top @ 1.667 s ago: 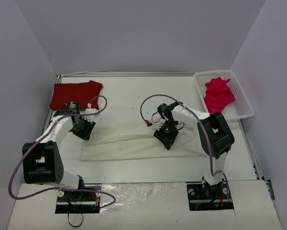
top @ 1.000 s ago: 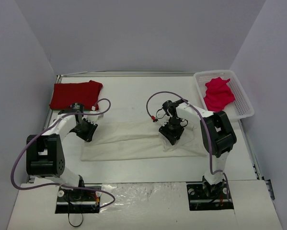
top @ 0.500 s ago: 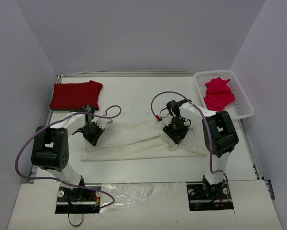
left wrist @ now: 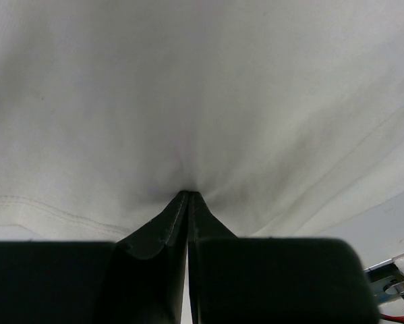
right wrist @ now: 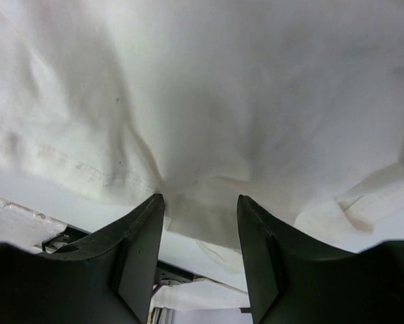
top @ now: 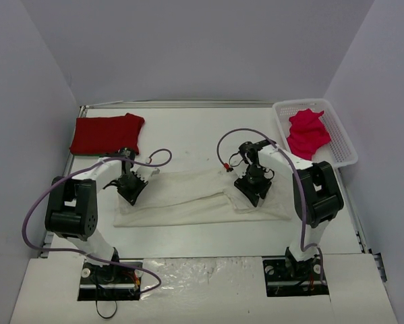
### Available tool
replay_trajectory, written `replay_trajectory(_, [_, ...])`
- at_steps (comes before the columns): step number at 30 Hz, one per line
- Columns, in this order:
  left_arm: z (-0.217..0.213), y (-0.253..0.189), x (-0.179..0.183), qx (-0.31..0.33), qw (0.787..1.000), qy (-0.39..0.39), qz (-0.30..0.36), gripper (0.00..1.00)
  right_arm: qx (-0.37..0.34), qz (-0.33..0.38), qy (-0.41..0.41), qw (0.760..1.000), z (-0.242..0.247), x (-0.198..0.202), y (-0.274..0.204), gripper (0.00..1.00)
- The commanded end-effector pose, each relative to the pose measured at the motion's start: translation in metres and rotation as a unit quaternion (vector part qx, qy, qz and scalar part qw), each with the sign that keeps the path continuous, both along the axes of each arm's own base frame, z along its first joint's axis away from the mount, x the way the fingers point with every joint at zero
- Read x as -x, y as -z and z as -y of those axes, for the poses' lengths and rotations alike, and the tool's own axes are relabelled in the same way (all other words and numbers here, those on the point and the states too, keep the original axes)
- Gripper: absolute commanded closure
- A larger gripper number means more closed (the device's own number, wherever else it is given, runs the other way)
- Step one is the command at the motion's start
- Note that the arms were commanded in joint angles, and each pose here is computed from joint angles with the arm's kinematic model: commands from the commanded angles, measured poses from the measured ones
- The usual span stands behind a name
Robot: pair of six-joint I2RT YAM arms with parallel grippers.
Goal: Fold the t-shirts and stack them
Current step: Rotate the tshirt 90 degrees
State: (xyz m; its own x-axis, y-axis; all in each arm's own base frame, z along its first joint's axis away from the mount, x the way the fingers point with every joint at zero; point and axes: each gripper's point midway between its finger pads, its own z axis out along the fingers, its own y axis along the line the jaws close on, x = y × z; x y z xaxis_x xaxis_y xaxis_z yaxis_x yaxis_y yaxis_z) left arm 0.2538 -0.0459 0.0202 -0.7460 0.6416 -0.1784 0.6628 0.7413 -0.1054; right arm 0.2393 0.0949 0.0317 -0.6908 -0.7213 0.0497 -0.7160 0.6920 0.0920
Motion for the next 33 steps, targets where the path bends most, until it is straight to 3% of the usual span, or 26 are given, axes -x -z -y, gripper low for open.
replay_trajectory(1, [-0.009,0.005,0.000,-0.027,1.000,0.001,-0.006,0.98,0.029,-0.041,0.002,0.999,0.018,0.029,-0.013,0.56])
replay_trajectory(8, [-0.006,0.004,-0.001,-0.024,1.000,0.005,-0.006,0.98,0.048,-0.061,-0.001,0.997,0.030,0.043,-0.015,0.55])
replay_trajectory(18, [-0.003,0.001,0.001,-0.014,1.000,0.013,-0.007,0.98,0.037,-0.035,0.005,0.999,0.028,0.021,-0.018,0.53])
replay_trajectory(33, [0.000,-0.005,0.000,-0.021,0.999,0.023,-0.020,0.98,0.005,0.004,0.065,0.998,0.027,-0.117,0.041,0.50])
